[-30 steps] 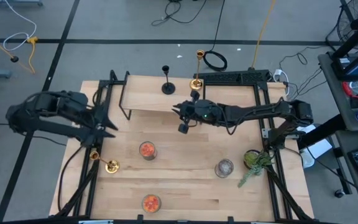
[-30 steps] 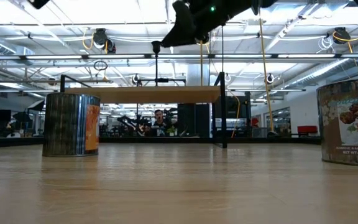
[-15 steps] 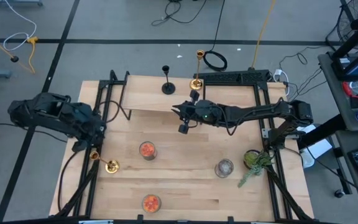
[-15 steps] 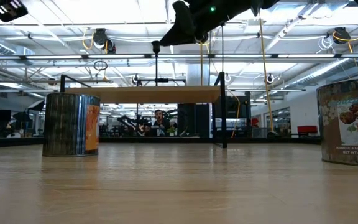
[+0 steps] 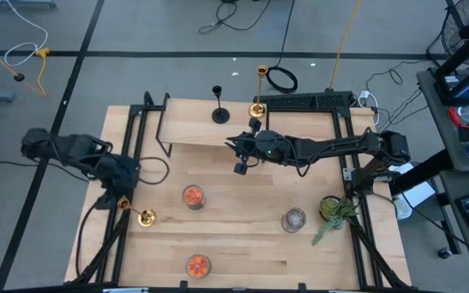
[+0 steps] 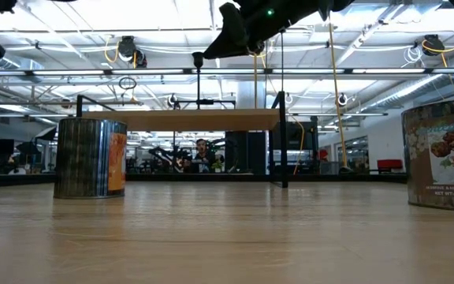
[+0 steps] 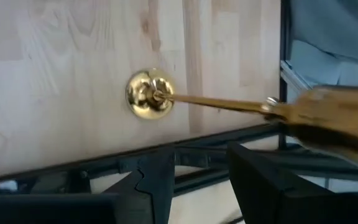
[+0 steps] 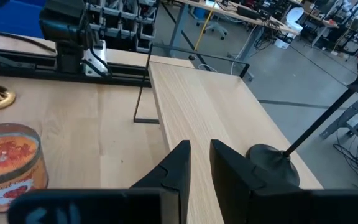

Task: Pick & Place candle stick holders
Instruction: Put the golden candle holder on the shelf

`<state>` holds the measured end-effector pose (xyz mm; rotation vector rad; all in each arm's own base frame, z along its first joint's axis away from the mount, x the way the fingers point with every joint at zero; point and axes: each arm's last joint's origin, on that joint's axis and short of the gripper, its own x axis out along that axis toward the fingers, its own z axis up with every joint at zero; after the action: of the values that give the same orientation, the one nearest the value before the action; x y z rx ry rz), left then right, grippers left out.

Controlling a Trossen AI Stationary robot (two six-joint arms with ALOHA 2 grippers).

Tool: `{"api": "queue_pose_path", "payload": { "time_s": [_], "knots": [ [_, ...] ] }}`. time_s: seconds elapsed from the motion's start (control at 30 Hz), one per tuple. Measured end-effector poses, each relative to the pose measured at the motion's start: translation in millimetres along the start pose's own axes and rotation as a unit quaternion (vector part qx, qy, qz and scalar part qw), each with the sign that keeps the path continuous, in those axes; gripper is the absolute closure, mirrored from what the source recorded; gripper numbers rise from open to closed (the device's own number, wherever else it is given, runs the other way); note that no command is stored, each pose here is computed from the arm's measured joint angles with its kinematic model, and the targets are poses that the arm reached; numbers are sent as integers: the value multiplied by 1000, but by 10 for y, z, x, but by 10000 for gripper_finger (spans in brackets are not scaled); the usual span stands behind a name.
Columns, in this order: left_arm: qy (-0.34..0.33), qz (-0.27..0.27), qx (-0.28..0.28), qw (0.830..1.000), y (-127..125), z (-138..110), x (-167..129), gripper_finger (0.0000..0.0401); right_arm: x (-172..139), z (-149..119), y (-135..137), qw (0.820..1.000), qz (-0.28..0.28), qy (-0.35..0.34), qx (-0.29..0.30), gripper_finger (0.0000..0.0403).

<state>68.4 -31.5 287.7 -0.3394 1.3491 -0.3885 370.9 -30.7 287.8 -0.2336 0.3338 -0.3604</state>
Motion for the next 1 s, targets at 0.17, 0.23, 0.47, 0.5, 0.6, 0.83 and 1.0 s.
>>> {"api": "queue_pose_path", "payload": {
  "time_s": [0.17, 0.23, 0.47, 0.5, 0.6, 0.83, 1.0],
  "knots": [
    [4, -3, 28, 1000, 52, 19, 199, 252, 0, 8, -2, 1000, -1, -4, 2, 348],
    [3, -6, 39, 999, 67, 20, 264, 252, 0, 21, -5, 1000, -2, -11, 4, 348],
    [10, -12, 65, 998, 74, 14, 358, 252, -1, 44, -9, 1000, -5, -21, 8, 348],
    [11, -12, 72, 997, 71, 13, 359, 252, -1, 44, -9, 1000, -5, -21, 8, 348],
    [10, -14, 88, 996, 64, 11, 360, 252, -1, 44, -9, 1000, -4, -21, 8, 348],
    [3, -4, 136, 991, 68, 11, 356, 252, -1, 44, -9, 1000, -4, -21, 8, 348],
    [-29, 7, 191, 981, 54, 67, 354, 252, -2, 65, -13, 999, -6, -31, 11, 348]
  ]
}}
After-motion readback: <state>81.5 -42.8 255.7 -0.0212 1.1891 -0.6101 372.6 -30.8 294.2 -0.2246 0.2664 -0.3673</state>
